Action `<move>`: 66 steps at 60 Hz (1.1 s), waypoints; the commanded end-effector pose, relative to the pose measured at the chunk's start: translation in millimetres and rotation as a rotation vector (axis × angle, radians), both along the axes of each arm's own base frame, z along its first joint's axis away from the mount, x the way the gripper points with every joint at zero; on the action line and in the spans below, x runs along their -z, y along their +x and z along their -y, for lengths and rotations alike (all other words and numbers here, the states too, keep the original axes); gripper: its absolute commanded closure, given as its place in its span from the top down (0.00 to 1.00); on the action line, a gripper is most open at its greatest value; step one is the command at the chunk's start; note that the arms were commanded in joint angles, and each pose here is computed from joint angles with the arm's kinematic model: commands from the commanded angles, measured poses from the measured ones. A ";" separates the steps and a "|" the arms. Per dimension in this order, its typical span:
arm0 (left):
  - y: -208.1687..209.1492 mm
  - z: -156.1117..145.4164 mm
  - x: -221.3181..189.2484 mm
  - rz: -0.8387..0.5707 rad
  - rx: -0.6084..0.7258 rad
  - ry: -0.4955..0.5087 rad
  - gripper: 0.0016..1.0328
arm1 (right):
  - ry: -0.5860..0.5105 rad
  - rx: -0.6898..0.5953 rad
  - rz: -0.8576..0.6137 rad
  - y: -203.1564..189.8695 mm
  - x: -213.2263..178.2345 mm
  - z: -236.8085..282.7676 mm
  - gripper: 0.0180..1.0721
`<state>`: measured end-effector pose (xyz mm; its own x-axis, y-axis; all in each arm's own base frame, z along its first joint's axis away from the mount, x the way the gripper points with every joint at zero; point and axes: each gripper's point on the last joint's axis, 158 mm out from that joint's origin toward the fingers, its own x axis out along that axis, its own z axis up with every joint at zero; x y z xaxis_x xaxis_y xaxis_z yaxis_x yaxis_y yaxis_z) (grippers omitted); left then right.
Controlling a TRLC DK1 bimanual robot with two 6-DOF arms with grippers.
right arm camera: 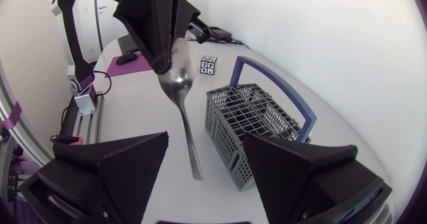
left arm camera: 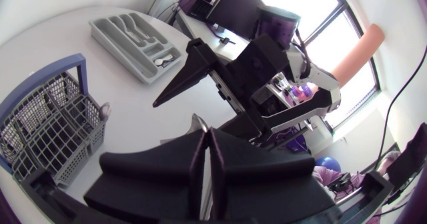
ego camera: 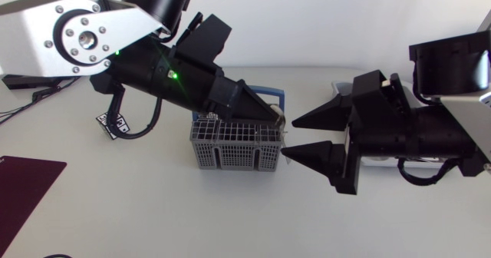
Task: Transfer all utensils from the basket to the drawer tray.
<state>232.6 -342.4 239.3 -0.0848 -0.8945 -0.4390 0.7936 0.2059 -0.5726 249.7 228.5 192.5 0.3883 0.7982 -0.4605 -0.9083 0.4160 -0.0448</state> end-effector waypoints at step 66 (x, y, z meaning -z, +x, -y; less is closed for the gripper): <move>11.0 -1.4 -22.4 0.039 -0.008 -0.061 0.57 | -0.071 -0.051 -0.023 -19.7 26.8 -8.5 0.05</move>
<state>233.7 -342.1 237.2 -0.0966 -0.8982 -0.4288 0.7902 0.1927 -0.5818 234.7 240.6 184.4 0.3583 0.7984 -0.4839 -0.9245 0.3758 -0.0646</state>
